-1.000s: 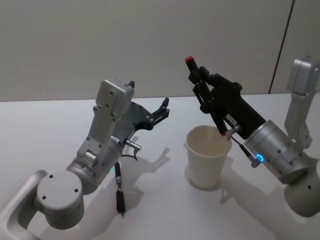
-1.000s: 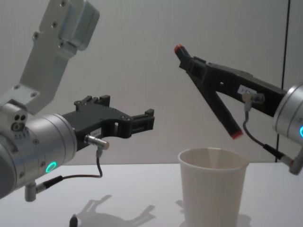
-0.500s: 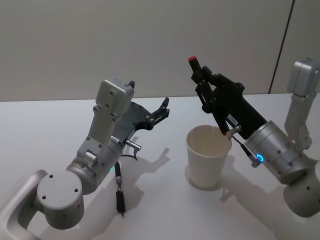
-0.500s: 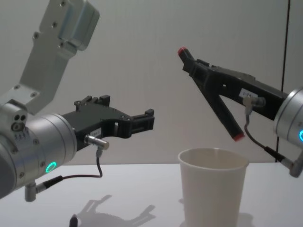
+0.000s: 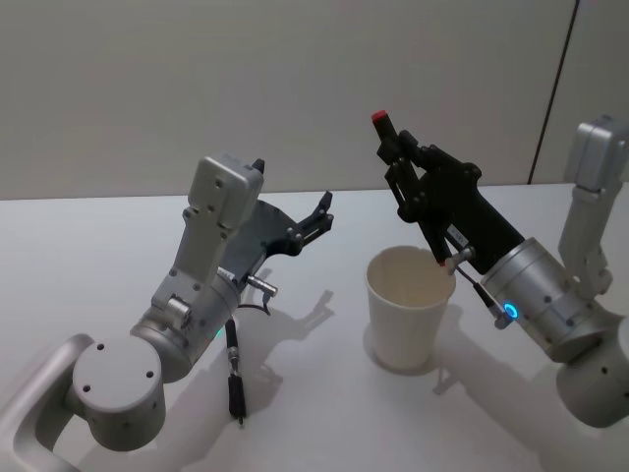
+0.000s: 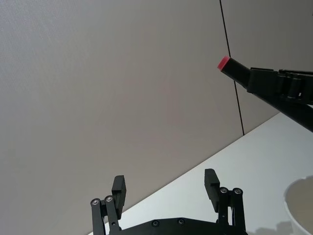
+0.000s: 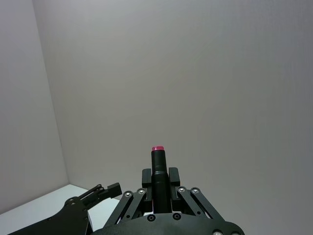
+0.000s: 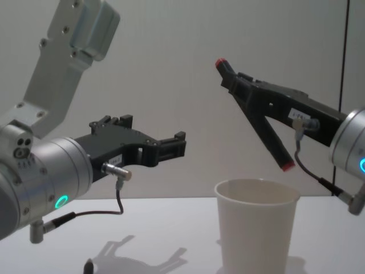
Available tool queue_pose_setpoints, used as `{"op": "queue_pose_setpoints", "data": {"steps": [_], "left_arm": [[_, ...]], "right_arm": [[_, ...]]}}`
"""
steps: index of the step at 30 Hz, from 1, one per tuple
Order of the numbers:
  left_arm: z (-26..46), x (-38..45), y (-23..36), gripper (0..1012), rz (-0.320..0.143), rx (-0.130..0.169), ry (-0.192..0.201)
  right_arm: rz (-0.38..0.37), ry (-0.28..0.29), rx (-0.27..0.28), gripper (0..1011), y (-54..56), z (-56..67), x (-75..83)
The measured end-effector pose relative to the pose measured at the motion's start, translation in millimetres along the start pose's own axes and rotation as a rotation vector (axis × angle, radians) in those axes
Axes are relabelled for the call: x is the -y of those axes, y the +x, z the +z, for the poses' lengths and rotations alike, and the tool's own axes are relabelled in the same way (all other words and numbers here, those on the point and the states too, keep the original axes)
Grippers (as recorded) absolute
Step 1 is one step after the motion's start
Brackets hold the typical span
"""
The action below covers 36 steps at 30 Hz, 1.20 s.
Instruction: Place the pen into the pen holder.
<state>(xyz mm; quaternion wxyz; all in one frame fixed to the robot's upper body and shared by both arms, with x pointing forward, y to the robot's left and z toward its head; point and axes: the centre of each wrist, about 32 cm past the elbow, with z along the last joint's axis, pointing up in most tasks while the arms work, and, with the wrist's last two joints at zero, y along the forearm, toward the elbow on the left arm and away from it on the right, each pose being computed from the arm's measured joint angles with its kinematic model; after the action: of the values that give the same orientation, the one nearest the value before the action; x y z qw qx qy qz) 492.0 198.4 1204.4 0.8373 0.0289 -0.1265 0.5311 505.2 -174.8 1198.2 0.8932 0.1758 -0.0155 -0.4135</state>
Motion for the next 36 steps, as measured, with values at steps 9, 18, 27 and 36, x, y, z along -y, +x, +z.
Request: {"op": "queue_pose_setpoints", "data": {"steps": [9,18,27,36], "left_arm": [[0.0,0.0,0.0,1001,0.000,0.000,0.000],[0.0,0.0,0.0,1001,0.000,0.000,0.000],[0.0,0.0,0.0,1001,0.000,0.000,0.000],[0.0,0.0,0.0,1001,0.000,0.000,0.000]], "right_arm": [[-0.001,0.001,0.003,187,0.2,-0.2,0.0],[-0.011,-0.006,0.015,187,0.4,-4.1,4.4],[-0.025,-0.016,0.016,187,0.5,-10.1,10.9],[-0.033,-0.016,0.001,187,-1.3,-15.1,14.2]]}}
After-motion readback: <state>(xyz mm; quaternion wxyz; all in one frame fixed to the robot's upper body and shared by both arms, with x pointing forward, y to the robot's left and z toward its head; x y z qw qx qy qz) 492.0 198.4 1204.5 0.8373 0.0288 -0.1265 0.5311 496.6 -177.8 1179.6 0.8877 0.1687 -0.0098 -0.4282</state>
